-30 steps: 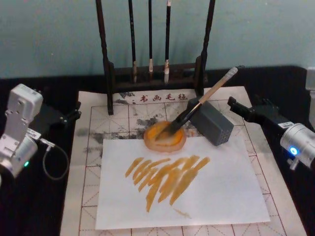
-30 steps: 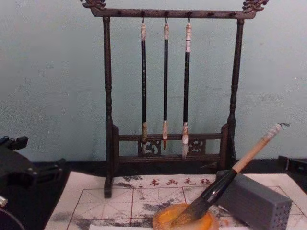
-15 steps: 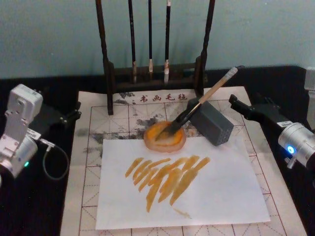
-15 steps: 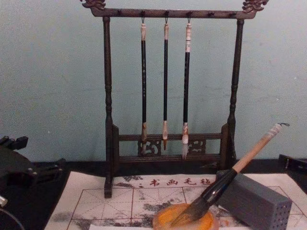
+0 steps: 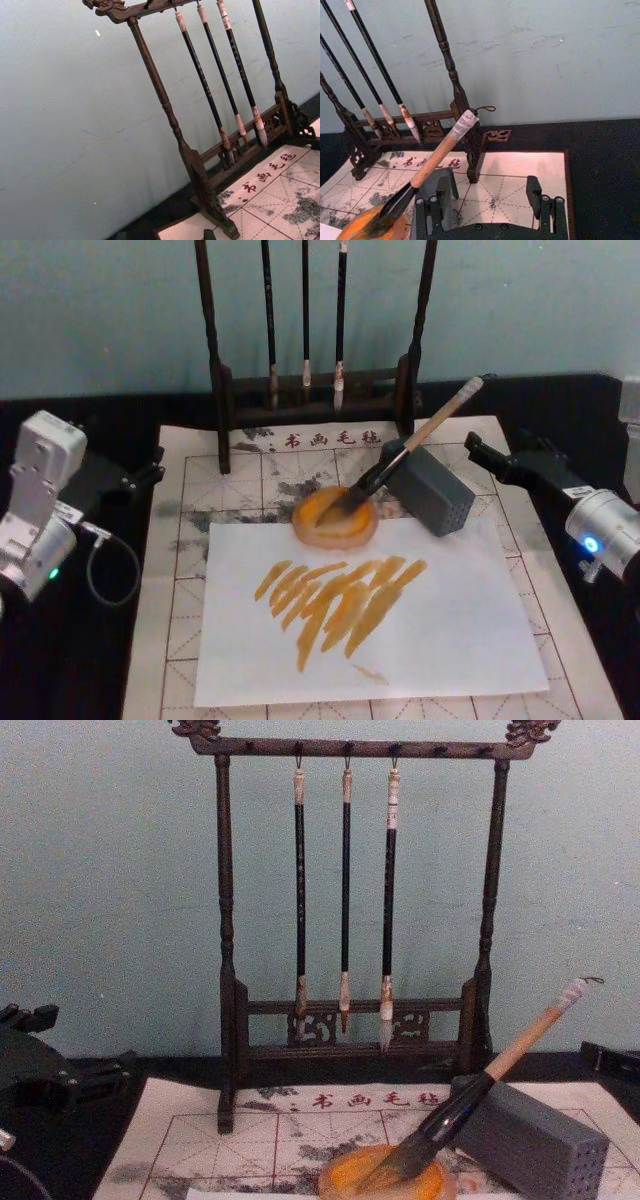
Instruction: Pick up the brush from the inkstone, write on the paper, then place the brush back to its original position.
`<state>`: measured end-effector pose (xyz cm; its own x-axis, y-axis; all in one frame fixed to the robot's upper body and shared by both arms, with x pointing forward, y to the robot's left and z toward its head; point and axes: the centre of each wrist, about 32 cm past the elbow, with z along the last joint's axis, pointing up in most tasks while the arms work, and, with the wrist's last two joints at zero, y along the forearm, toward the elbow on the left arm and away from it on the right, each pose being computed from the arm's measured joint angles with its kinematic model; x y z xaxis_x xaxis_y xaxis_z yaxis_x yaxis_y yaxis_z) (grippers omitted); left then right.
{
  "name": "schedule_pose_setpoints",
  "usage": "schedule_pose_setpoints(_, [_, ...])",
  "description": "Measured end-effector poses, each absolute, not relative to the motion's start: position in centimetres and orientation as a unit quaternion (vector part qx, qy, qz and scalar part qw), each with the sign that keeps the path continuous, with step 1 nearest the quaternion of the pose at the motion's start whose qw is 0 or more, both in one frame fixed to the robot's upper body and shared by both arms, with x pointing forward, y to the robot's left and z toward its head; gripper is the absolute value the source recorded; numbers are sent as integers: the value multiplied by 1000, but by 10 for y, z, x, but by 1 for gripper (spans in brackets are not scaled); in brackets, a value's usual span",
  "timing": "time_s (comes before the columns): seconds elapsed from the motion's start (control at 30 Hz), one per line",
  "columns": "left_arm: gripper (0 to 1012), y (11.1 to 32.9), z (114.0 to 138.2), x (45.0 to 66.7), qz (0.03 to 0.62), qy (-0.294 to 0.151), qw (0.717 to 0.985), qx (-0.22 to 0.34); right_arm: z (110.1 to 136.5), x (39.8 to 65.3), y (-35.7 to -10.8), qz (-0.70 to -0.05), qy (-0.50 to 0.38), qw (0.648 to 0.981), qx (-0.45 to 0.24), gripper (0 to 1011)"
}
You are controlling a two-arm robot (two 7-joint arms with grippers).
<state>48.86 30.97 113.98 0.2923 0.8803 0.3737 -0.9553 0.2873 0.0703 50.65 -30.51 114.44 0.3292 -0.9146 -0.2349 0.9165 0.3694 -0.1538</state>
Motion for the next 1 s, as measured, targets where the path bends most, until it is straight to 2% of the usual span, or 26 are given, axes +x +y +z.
schedule_pose_setpoints(1.0, [1001,310,1140,489,580,-132,791,142,1145,506,-305,-560,142,816,3,1000])
